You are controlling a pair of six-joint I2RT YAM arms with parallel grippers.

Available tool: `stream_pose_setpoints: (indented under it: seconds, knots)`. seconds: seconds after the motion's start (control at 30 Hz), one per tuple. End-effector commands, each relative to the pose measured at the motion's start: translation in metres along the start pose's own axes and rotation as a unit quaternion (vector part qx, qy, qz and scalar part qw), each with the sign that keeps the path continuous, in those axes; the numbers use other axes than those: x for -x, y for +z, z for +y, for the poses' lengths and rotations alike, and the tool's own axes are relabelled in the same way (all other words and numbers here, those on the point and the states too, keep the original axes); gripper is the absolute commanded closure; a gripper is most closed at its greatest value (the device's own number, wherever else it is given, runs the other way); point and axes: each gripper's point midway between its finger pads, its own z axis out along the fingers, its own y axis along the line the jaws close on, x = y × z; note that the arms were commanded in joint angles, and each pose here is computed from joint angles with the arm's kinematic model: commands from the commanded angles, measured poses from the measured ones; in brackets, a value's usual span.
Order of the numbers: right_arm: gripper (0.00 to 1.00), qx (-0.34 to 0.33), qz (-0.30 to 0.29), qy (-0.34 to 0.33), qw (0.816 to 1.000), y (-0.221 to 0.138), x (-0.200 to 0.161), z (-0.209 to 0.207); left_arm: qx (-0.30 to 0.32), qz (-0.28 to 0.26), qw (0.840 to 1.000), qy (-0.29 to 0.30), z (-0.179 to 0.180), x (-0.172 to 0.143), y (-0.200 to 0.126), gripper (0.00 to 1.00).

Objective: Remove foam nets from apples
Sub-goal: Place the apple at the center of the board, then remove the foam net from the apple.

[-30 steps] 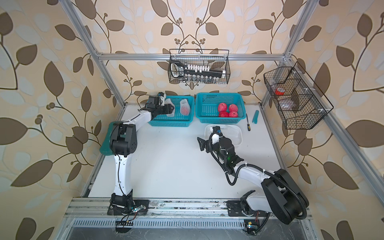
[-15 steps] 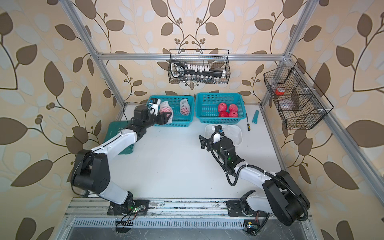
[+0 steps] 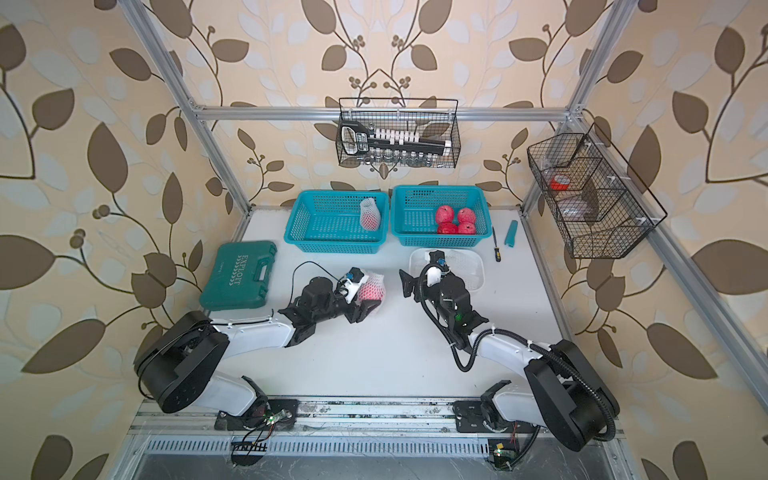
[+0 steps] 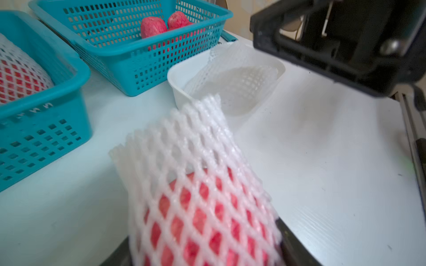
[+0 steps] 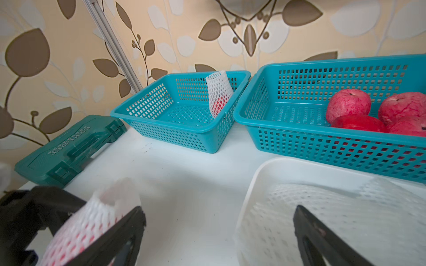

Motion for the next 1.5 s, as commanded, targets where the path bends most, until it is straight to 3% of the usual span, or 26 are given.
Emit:
stream_pose_setpoints:
  seconds: [0.0, 0.07, 0.13, 0.2, 0.3, 0.53, 0.87, 1.07, 1.17, 1.23, 1.4, 1.47]
  knots:
    - [0.00, 0.013, -0.010, 0.001, 1.000, 0.003, 0.014, 0.006, 0.023, -0.063, 0.997, 0.037, 0.005, 0.021, -0.004, 0.43]
    - [0.00, 0.042, 0.013, 0.015, 0.999, 0.008, 0.013, 0.013, 0.023, -0.055, 0.997, 0.043, 0.002, 0.014, -0.001, 0.41]
    - [0.00, 0.014, 0.062, 0.074, 0.995, 0.017, 0.012, 0.005, 0.024, -0.042, 0.998, 0.048, 0.001, 0.006, 0.003, 0.41]
    - [0.00, 0.039, 0.125, 0.120, 0.984, 0.021, 0.004, 0.012, 0.026, -0.037, 0.998, 0.050, 0.000, 0.001, 0.004, 0.40]
    - [0.01, 0.064, 0.204, 0.135, 0.968, 0.020, -0.006, 0.028, 0.031, -0.036, 0.998, 0.051, 0.000, -0.003, 0.006, 0.40]
    - [0.04, 0.146, 0.317, 0.188, 0.918, 0.026, -0.042, 0.062, 0.036, -0.036, 0.997, 0.059, -0.002, -0.006, 0.012, 0.40]
    - [0.07, 0.187, 0.369, 0.189, 0.890, 0.042, -0.074, 0.083, 0.038, -0.031, 0.997, 0.061, -0.005, -0.013, 0.013, 0.38]
    - [0.11, 0.190, 0.375, 0.193, 0.886, 0.048, -0.086, 0.088, 0.047, -0.025, 0.997, 0.062, -0.004, -0.018, 0.013, 0.38]
    - [0.18, 0.197, 0.371, 0.193, 0.887, 0.051, -0.084, 0.090, 0.048, -0.024, 0.997, 0.063, -0.004, -0.018, 0.014, 0.38]
    - [0.27, 0.203, 0.371, 0.195, 0.885, 0.052, -0.083, 0.092, 0.050, -0.022, 0.996, 0.064, -0.003, -0.018, 0.014, 0.37]
    - [0.64, 0.221, 0.378, 0.198, 0.877, 0.052, -0.081, 0.100, 0.047, -0.015, 0.997, 0.062, -0.003, -0.022, 0.017, 0.34]
    - [0.72, 0.222, 0.378, 0.199, 0.877, 0.052, -0.081, 0.100, 0.047, -0.014, 0.997, 0.064, -0.003, -0.022, 0.017, 0.31]
